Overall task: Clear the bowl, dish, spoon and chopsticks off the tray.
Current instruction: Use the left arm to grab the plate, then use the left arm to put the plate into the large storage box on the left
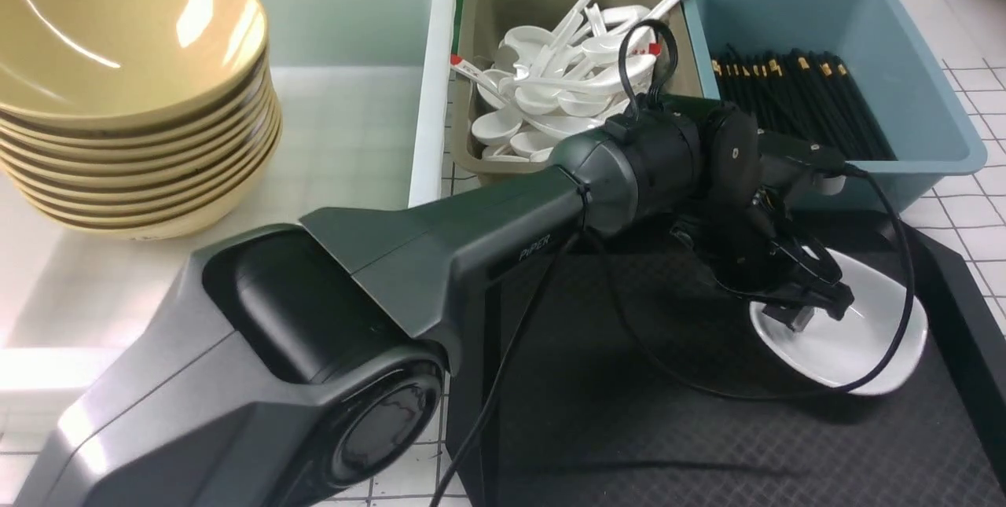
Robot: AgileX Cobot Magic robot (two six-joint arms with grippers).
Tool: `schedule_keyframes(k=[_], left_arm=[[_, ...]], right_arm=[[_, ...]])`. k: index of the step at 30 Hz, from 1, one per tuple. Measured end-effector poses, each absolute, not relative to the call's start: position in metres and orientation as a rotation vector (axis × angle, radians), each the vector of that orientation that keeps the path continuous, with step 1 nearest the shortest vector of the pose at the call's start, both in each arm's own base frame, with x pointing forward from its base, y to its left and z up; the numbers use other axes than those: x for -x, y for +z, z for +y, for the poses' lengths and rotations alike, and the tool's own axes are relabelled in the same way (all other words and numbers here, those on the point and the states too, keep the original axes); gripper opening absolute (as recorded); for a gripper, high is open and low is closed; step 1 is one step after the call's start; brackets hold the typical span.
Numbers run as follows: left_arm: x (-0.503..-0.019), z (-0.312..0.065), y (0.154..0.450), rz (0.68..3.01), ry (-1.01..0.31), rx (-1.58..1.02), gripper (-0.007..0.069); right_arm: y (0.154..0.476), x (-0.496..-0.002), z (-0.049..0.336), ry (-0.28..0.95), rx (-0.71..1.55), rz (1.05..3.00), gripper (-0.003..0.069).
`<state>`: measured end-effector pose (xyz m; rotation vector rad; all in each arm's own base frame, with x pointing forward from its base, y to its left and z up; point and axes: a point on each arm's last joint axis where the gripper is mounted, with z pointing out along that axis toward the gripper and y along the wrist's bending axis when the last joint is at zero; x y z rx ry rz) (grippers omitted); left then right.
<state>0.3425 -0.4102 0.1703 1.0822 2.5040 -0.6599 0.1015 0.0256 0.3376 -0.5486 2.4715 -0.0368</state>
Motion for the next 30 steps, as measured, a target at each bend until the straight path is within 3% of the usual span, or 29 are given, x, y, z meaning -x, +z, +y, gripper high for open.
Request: schedule_keyframes(k=[2, 6, 11, 16, 21, 25, 30], left_arm=[[-0.343, -0.411, 0.177, 2.494, -0.649, -1.107, 0.0095], [-0.343, -0.409, 0.198, 2.481, -0.616, -1.172, 0.0011], [-0.346, -0.389, 0.244, 2.465, -0.486, -1.243, 0.0003], [-0.347, -0.349, 0.327, 2.332, -0.354, -1.161, 0.0003], [-0.338, -0.281, 0.409, 2.241, -0.235, -0.978, 0.0003], [-0.322, -0.226, 0.436, 2.271, -0.175, -0.853, 0.0003], [-0.293, -0.155, 0.431, 2.399, -0.094, -0.709, 0.0003]], right_arm=[[0.338, -0.102, 0.026, -0.035, 0.547, 2.460, 0.0047], [0.339, -0.103, 0.026, -0.032, 0.545, 2.448, 0.0047], [0.343, -0.105, 0.037, 0.090, 0.602, 2.395, 0.0047], [0.363, -0.116, 0.055, 0.255, 0.706, 2.291, 0.0047], [0.402, -0.139, 0.078, 0.378, 0.827, 2.159, 0.0047], [0.417, -0.150, 0.102, 0.464, 0.946, 2.088, 0.0047], [0.425, -0.158, 0.145, 0.544, 1.134, 2.020, 0.0047]])
